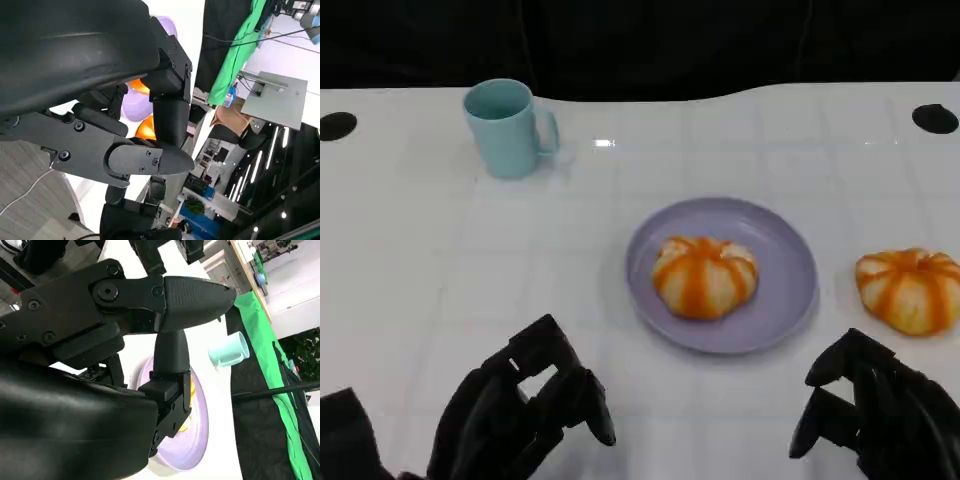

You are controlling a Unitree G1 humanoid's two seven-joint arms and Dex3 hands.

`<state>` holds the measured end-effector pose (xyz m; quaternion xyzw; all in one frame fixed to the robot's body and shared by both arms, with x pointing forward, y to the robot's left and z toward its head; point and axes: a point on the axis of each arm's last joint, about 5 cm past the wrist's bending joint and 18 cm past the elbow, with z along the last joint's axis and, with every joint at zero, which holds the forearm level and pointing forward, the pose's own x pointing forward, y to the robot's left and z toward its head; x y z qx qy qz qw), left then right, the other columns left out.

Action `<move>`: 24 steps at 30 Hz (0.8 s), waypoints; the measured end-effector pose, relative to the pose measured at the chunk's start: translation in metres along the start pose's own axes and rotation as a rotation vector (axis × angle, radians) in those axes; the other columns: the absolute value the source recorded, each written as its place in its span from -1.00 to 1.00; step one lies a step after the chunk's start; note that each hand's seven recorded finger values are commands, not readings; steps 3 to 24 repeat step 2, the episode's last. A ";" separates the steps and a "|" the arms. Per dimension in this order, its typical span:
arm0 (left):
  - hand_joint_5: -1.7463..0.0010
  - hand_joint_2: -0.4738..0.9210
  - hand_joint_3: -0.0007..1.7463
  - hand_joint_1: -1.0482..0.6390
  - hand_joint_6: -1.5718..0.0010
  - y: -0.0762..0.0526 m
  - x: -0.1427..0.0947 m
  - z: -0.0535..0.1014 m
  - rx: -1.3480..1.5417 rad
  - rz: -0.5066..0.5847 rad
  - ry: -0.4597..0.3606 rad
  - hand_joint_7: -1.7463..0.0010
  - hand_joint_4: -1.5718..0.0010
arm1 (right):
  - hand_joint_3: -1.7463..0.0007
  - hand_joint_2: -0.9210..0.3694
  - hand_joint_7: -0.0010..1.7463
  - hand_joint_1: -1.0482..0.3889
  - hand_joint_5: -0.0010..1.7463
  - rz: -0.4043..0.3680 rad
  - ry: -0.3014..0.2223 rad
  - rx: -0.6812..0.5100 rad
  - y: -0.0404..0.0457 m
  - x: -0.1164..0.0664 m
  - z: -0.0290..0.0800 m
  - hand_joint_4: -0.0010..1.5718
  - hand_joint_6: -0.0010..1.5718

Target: Grasp the bread from the table and place it into the plate.

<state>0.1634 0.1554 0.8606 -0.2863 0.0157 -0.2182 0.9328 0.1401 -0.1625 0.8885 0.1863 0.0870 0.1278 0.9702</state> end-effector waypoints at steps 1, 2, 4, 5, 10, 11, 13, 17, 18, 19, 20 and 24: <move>-1.00 1.00 -0.65 -0.45 0.32 0.001 0.000 0.000 -0.001 -0.004 0.002 -1.00 0.04 | 0.46 -1.00 0.92 -0.28 1.00 0.001 -0.001 -0.001 0.0000 0.000 0.000 -0.19 -0.45; -1.00 1.00 -0.65 -0.45 0.32 0.001 0.000 0.000 -0.001 -0.006 0.002 -1.00 0.04 | 0.46 -1.00 0.92 -0.28 1.00 0.002 -0.003 -0.002 0.0000 0.001 0.000 -0.19 -0.45; -1.00 1.00 -0.65 -0.45 0.32 0.001 0.000 0.000 -0.001 -0.006 0.002 -1.00 0.04 | 0.46 -1.00 0.92 -0.28 1.00 0.002 -0.003 -0.002 0.0000 0.001 0.000 -0.19 -0.45; -1.00 1.00 -0.65 -0.45 0.32 0.001 0.000 0.000 -0.001 -0.006 0.002 -1.00 0.04 | 0.46 -1.00 0.92 -0.28 1.00 0.002 -0.003 -0.002 0.0000 0.001 0.000 -0.19 -0.45; -1.00 1.00 -0.65 -0.45 0.32 0.001 0.000 0.000 -0.001 -0.006 0.002 -1.00 0.04 | 0.46 -1.00 0.92 -0.28 1.00 0.002 -0.003 -0.002 0.0000 0.001 0.000 -0.19 -0.45; -1.00 1.00 -0.65 -0.45 0.32 0.001 0.000 0.000 -0.001 -0.006 0.002 -1.00 0.04 | 0.46 -1.00 0.92 -0.28 1.00 0.002 -0.003 -0.002 0.0000 0.001 0.000 -0.19 -0.45; -1.00 1.00 -0.65 -0.45 0.32 0.001 0.000 0.000 -0.001 -0.006 0.002 -1.00 0.04 | 0.46 -1.00 0.92 -0.28 1.00 0.002 -0.003 -0.002 0.0000 0.001 0.000 -0.19 -0.45; -1.00 1.00 -0.65 -0.45 0.32 0.001 0.000 0.000 -0.001 -0.006 0.002 -1.00 0.04 | 0.46 -1.00 0.92 -0.28 1.00 0.002 -0.003 -0.002 0.0000 0.001 0.000 -0.19 -0.45; -1.00 1.00 -0.65 -0.45 0.32 0.001 0.000 0.000 -0.001 -0.006 0.002 -1.00 0.04 | 0.46 -1.00 0.92 -0.28 1.00 0.002 -0.003 -0.002 0.0000 0.001 0.000 -0.19 -0.45; -1.00 1.00 -0.65 -0.45 0.32 0.001 0.000 0.000 -0.001 -0.006 0.002 -1.00 0.04 | 0.46 -1.00 0.92 -0.28 1.00 0.002 -0.003 -0.002 0.0000 0.001 0.000 -0.19 -0.45; -1.00 1.00 -0.65 -0.45 0.32 0.001 0.000 0.000 -0.001 -0.006 0.002 -1.00 0.04 | 0.46 -1.00 0.92 -0.28 1.00 0.002 -0.003 -0.002 0.0000 0.001 0.000 -0.19 -0.45; -1.00 1.00 -0.65 -0.45 0.32 0.001 0.000 0.000 -0.001 -0.006 0.002 -1.00 0.04 | 0.46 -1.00 0.92 -0.28 1.00 0.002 -0.003 -0.002 0.0000 0.001 0.000 -0.19 -0.45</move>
